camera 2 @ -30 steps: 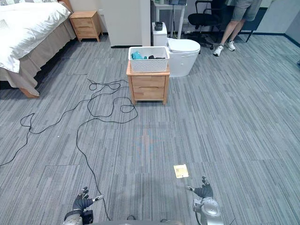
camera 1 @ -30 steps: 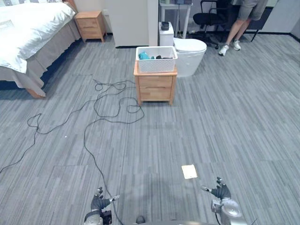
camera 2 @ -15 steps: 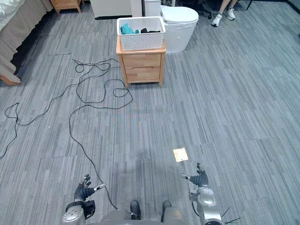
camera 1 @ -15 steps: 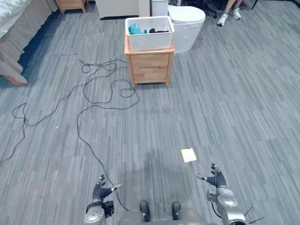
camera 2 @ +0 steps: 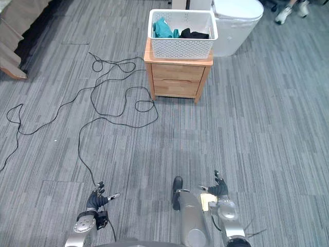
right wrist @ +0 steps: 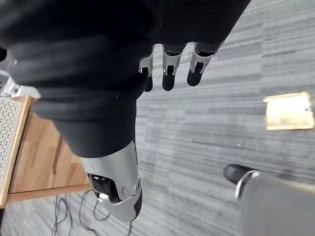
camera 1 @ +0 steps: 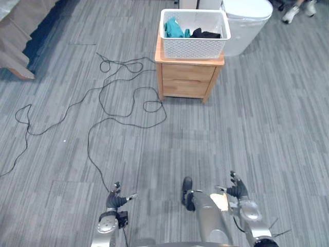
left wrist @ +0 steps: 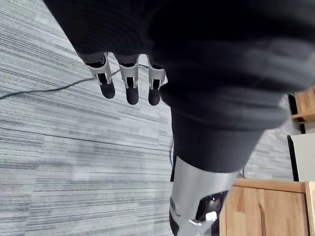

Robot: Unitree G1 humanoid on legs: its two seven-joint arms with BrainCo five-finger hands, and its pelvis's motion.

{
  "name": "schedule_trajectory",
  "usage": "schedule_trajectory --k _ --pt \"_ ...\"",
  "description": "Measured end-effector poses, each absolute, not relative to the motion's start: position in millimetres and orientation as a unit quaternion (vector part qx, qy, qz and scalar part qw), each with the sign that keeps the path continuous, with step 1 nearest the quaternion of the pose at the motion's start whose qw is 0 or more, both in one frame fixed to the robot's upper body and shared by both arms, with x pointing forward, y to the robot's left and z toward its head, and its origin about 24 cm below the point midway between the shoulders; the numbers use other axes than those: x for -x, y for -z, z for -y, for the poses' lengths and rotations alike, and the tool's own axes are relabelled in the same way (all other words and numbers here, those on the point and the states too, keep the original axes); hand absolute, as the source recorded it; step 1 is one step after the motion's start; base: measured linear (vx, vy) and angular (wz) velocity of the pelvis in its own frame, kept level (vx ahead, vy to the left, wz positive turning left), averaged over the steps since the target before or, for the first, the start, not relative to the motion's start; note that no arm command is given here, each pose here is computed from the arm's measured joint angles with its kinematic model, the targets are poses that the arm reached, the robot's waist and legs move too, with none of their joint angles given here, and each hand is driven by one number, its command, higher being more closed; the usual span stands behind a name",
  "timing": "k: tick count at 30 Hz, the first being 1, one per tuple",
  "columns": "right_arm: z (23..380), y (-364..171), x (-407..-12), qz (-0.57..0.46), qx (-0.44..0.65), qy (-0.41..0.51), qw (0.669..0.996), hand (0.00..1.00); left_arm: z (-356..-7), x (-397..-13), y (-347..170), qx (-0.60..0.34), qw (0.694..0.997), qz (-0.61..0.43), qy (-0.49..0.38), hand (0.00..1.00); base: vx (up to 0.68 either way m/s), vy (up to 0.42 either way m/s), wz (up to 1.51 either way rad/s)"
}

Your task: Pick up the laundry basket with both hands and put the clothes into the washing machine.

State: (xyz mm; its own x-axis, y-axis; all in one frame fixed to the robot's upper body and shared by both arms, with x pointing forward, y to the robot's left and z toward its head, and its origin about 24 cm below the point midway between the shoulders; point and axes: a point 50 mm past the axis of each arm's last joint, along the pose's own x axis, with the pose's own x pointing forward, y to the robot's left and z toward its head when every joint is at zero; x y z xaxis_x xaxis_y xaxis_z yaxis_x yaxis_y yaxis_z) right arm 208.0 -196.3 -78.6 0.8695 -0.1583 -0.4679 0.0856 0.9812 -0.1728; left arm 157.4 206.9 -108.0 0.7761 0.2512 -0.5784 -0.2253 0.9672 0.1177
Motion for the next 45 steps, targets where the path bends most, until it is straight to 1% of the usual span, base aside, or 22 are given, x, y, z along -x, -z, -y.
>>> schedule_trajectory --k 2,5,7,9,11,17,21,24,26,29,31,33,36,39,41,45 --pt "186.9 70.1 -217.2 -0.223 0.058 0.055 0.972 0.00 -203.0 -157.8 107.9 -0.016 0.944 -0.305 -0.122 0.00 0.62 -0.048 -0.54" --pt "185.6 64.5 -224.7 -0.208 0.055 0.054 0.975 0.00 -201.1 -156.0 109.1 -0.010 0.944 -0.308 -0.116 0.00 0.62 0.082 -0.75" --pt "190.8 67.9 -219.9 -0.216 0.058 0.062 0.973 0.00 -195.0 -151.7 111.8 -0.001 0.942 -0.314 -0.116 0.00 0.57 0.205 -0.81" --pt "192.0 76.6 -209.4 -0.237 0.059 0.068 0.967 0.00 -194.3 -139.1 119.6 0.001 0.933 -0.339 -0.119 0.00 0.73 0.373 -0.73" --pt "191.9 81.7 -202.6 -0.250 0.061 0.067 0.964 0.00 -192.8 -139.7 119.8 0.003 0.933 -0.339 -0.117 0.00 0.61 0.287 -0.55" --pt "175.8 89.2 -196.0 -0.266 0.069 0.039 0.961 0.00 -199.0 -135.8 121.3 -0.010 0.930 -0.349 -0.118 0.00 0.54 0.224 -0.28" --pt "175.3 87.5 -199.0 -0.261 0.074 0.034 0.962 0.00 -204.7 -136.3 120.5 -0.019 0.929 -0.349 -0.119 0.00 0.40 0.026 0.17" --pt "178.9 93.8 -187.1 -0.278 0.072 0.043 0.957 0.00 -207.1 -134.6 120.9 -0.023 0.928 -0.351 -0.119 0.00 0.46 -0.076 0.51" --pt "187.0 98.0 -179.7 -0.294 0.080 0.050 0.951 0.00 -197.2 -130.6 125.5 -0.008 0.925 -0.361 -0.118 0.00 0.51 -0.178 0.40" --pt "187.0 90.5 -180.0 -0.274 0.078 0.054 0.957 0.00 -187.6 -133.5 124.6 0.012 0.927 -0.355 -0.121 0.00 0.45 -0.175 0.28" --pt "184.2 89.1 -179.0 -0.269 0.068 0.063 0.959 0.00 -183.7 -133.7 123.8 0.016 0.928 -0.352 -0.118 0.00 0.34 -0.086 -0.06" --pt "190.8 82.7 -187.0 -0.252 0.060 0.093 0.961 0.00 -178.6 -139.5 120.8 0.024 0.933 -0.341 -0.115 0.00 0.29 -0.018 -0.04" --pt "212.7 80.7 -184.1 -0.251 0.058 0.155 0.954 0.00 -178.6 -139.9 120.6 0.024 0.933 -0.341 -0.115 0.00 0.24 0.110 -0.13" --pt "228.0 82.4 -174.2 -0.259 0.052 0.205 0.943 0.00 -186.4 -139.9 118.6 0.022 0.934 -0.336 -0.123 0.00 0.19 0.099 0.03" --pt "235.3 79.6 -174.3 -0.253 0.052 0.228 0.939 0.00 -192.0 -137.7 117.3 0.016 0.934 -0.334 -0.127 0.00 0.14 0.096 -0.09" --pt "241.1 64.2 -184.0 -0.214 0.054 0.246 0.944 0.00 -208.4 -141.4 105.7 0.018 0.940 -0.304 -0.154 0.00 0.06 0.026 -0.11"
